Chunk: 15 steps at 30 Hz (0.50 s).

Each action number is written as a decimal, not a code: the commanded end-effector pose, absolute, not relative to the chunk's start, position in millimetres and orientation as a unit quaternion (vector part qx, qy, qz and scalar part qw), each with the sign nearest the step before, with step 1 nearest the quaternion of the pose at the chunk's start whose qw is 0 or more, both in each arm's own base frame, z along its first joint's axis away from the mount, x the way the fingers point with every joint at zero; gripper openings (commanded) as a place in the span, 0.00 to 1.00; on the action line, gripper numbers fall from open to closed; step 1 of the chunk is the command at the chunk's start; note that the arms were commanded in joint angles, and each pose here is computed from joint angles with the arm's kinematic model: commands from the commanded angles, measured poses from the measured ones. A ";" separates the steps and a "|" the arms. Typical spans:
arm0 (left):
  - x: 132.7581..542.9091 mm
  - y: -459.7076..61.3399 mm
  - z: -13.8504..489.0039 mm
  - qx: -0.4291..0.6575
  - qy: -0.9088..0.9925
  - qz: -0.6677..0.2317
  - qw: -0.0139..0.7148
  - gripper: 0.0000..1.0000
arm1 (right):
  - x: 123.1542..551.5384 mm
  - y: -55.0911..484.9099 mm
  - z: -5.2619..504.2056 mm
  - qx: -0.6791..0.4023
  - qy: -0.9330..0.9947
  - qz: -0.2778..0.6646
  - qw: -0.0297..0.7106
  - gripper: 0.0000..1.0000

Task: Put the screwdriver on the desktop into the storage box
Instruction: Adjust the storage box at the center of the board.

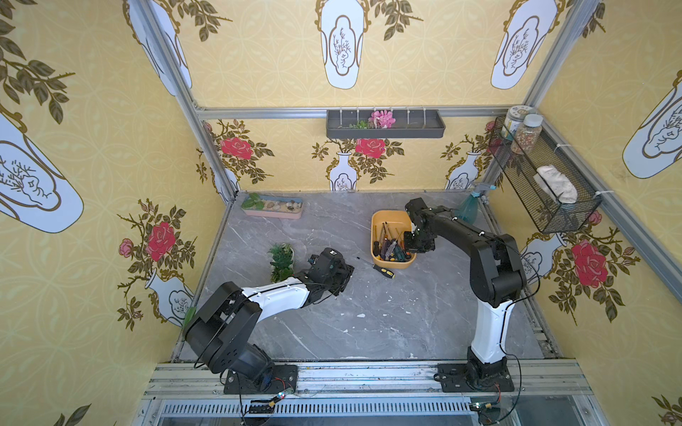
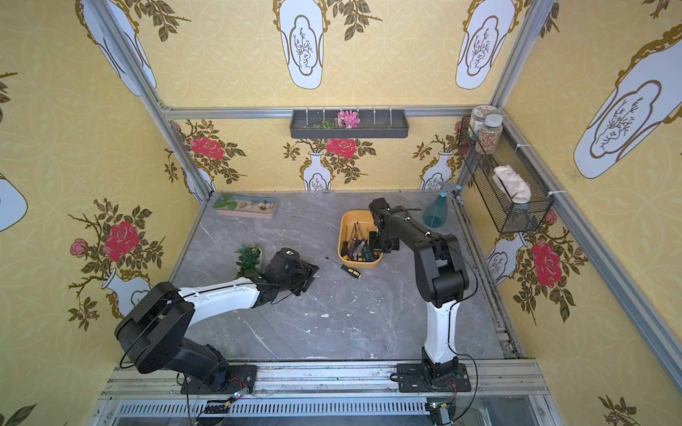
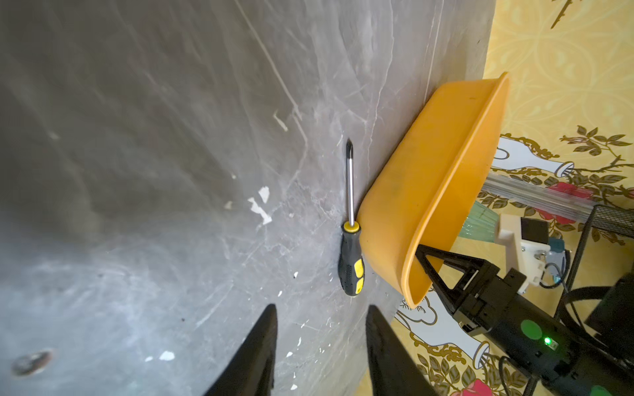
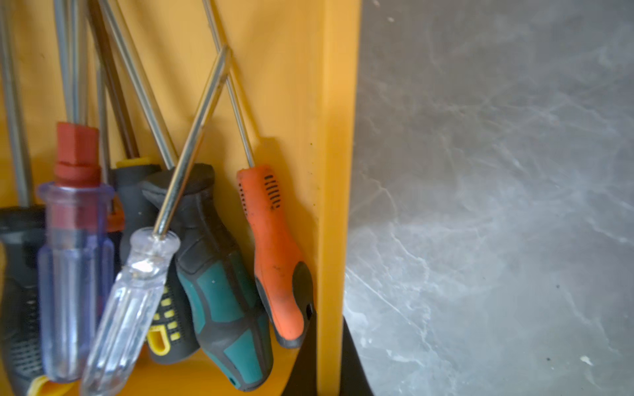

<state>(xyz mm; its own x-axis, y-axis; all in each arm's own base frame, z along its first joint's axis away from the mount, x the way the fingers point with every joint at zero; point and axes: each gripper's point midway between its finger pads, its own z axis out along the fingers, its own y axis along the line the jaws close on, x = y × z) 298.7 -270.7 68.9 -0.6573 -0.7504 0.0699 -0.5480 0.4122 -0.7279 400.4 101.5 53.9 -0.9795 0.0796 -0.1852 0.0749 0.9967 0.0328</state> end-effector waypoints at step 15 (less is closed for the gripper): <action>303.4 -322.6 41.7 -0.383 0.876 -0.282 0.087 0.48 | 360.2 41.7 70.3 0.098 0.989 -0.026 0.109 0.46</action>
